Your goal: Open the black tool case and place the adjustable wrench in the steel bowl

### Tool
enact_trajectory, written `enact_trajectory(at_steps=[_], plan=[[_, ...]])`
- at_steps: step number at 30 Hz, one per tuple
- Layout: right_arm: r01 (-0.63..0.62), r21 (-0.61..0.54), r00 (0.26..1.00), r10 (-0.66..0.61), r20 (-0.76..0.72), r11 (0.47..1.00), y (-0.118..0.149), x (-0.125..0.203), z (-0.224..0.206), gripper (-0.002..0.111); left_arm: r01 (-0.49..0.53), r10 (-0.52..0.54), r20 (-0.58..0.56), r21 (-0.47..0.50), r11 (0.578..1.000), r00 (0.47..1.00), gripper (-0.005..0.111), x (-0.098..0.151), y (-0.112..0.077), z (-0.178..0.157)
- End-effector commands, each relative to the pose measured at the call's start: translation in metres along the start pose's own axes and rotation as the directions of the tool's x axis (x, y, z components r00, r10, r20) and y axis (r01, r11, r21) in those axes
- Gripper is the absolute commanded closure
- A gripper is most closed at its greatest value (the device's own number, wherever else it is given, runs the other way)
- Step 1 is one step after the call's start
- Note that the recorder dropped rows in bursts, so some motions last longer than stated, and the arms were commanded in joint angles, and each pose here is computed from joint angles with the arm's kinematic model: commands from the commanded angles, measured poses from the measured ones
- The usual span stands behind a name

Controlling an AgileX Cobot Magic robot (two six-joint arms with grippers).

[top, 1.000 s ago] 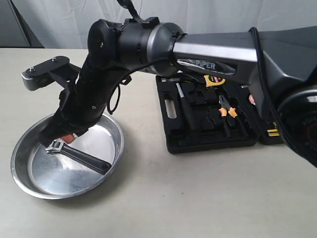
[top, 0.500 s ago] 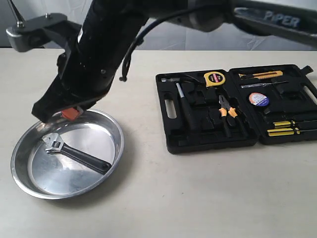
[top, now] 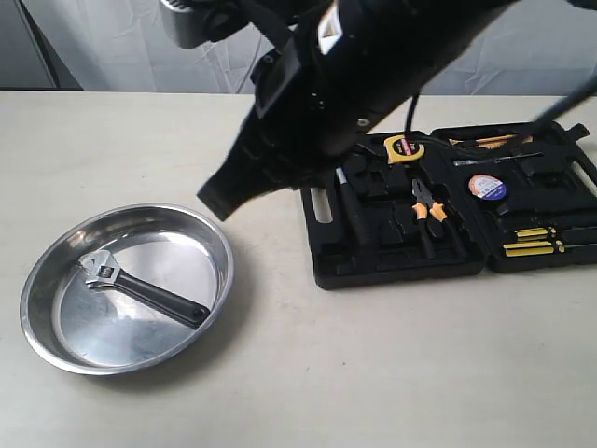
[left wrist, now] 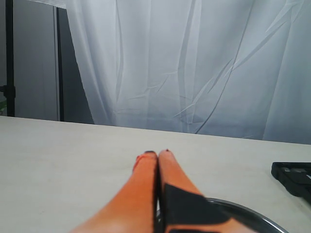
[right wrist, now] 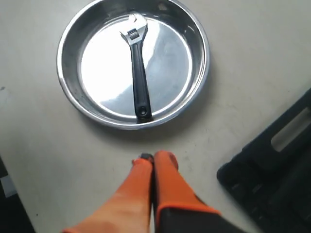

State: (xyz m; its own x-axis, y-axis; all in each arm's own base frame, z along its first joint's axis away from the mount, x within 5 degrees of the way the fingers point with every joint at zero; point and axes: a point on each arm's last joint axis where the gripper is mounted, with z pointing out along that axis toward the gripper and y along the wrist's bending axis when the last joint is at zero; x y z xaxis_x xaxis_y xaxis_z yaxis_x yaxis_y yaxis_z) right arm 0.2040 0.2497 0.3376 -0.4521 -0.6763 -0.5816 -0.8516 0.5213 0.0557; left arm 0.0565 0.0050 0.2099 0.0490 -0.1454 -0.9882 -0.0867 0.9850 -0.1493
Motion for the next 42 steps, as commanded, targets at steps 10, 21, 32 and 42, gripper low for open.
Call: enact_trajectory(at_steps=[10, 21, 32, 42], plan=[[-0.112, 0.136, 0.990, 0.123, -0.073, 0.984, -0.006, 0.023, -0.038, 0.108, 0.002, -0.002, 0.001, 0.005, 1.000, 1.000, 0.107, 0.001, 0.000, 0.000], [-0.259, 0.325, 0.909, 0.115, 0.401, 0.909, -0.019, 0.064, -0.065, 0.108, 0.002, -0.002, 0.001, 0.005, 1.000, 1.000, 0.107, 0.001, 0.000, 0.000], [-0.595, 0.189, 0.664, 0.345, 0.664, 0.782, -0.042, 0.157, -0.088, 0.108, 0.000, 0.000, 0.001, 0.005, 1.000, 1.000, 0.107, 0.001, 0.000, 0.000], [-0.735, 0.308, 0.546, 0.257, 0.798, 0.604, -0.033, 0.251, -0.093, 0.108, 0.000, 0.000, 0.001, 0.005, 1.000, 1.000, 0.107, 0.001, 0.000, 0.000]])
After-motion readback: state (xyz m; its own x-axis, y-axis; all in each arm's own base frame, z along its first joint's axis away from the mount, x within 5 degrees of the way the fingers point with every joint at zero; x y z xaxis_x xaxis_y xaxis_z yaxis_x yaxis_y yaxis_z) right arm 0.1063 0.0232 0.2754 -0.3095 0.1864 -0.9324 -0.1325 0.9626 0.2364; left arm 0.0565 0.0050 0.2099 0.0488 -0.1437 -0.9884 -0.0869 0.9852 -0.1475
